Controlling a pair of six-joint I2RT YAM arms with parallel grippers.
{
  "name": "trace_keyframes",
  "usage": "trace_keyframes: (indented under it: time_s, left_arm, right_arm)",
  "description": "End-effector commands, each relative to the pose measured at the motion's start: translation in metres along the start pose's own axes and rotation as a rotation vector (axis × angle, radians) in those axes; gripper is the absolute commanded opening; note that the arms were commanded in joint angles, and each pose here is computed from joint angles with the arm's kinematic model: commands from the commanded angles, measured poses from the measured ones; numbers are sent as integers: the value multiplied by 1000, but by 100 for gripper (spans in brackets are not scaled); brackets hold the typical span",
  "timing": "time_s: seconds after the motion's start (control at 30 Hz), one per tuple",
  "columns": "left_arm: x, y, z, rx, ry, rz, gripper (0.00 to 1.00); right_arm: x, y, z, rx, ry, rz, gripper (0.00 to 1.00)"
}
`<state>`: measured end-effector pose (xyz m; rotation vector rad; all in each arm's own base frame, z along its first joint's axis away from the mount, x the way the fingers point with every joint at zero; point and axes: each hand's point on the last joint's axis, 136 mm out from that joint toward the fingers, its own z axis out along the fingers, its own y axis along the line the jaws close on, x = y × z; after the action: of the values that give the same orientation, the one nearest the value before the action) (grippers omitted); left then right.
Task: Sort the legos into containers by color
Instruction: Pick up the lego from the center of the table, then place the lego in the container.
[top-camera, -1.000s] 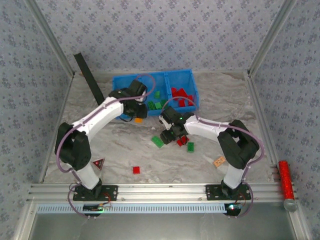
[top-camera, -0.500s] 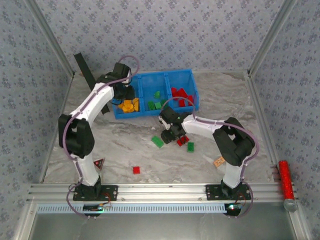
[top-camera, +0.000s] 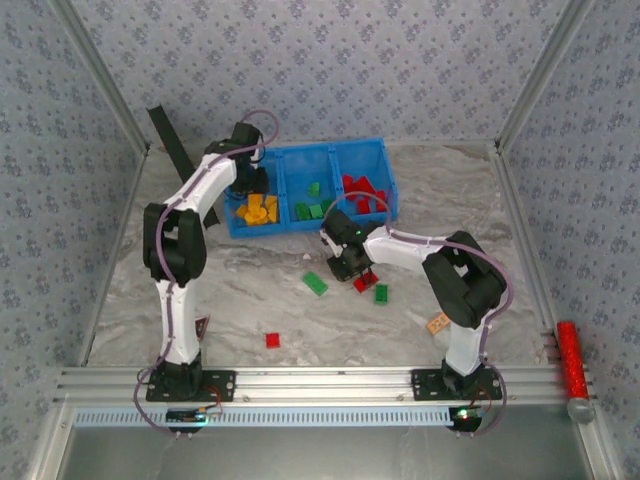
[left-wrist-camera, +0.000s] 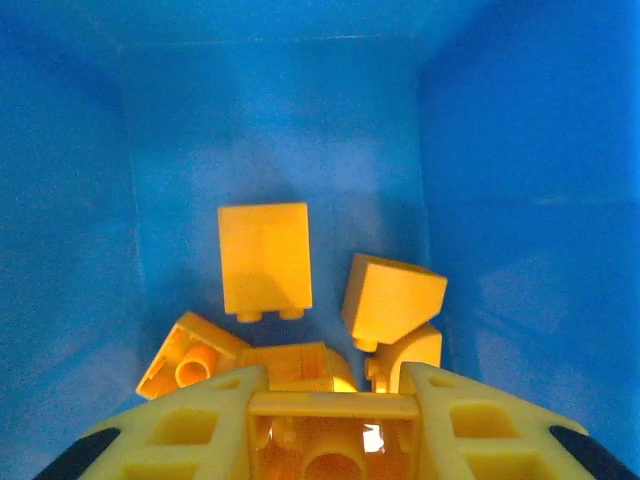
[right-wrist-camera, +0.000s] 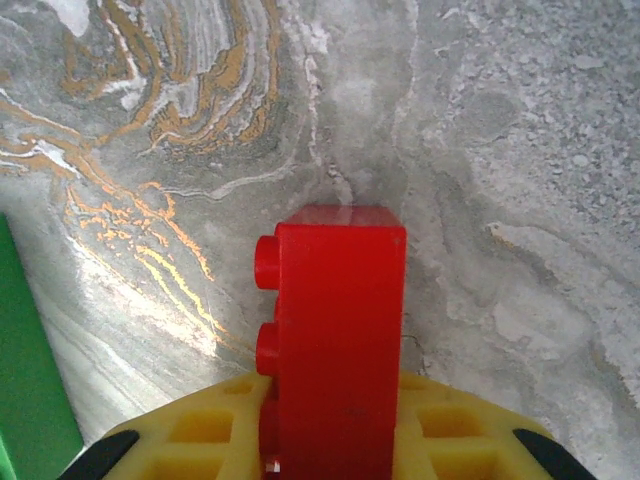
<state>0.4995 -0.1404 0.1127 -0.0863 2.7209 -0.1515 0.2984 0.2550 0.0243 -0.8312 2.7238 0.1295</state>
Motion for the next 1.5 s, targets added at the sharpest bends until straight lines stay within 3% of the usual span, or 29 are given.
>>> trace_keyframes:
  time_s: [0.0, 0.33, 0.6, 0.77, 0.97, 1.23, 1.47]
  left_arm:
    - [-5, -1, 1, 1, 16, 7, 30]
    - [-10, -1, 0, 8, 4, 10, 59]
    - [-22, -6, -50, 49, -78, 20, 63]
    - [-9, -6, -85, 82, -99, 17, 65]
    - [45, -1, -119, 93, -81, 26, 67]
    - [156, 6, -132, 56, 55, -21, 69]
    - [203, 14, -144, 71, 66, -139, 72]
  right_arm:
    - [5, -1, -13, -9, 22, 10, 20]
    - [-28, -31, -101, -20, -152, 107, 19]
    - [-58, -82, -140, 30, -246, 161, 20]
    - [-79, -115, -151, 85, -293, 184, 20]
    - [-111, -145, -152, 122, -348, 220, 20]
    - [-151, -158, -120, 112, -333, 208, 22]
    - [-165, -163, -81, 92, -281, 215, 22]
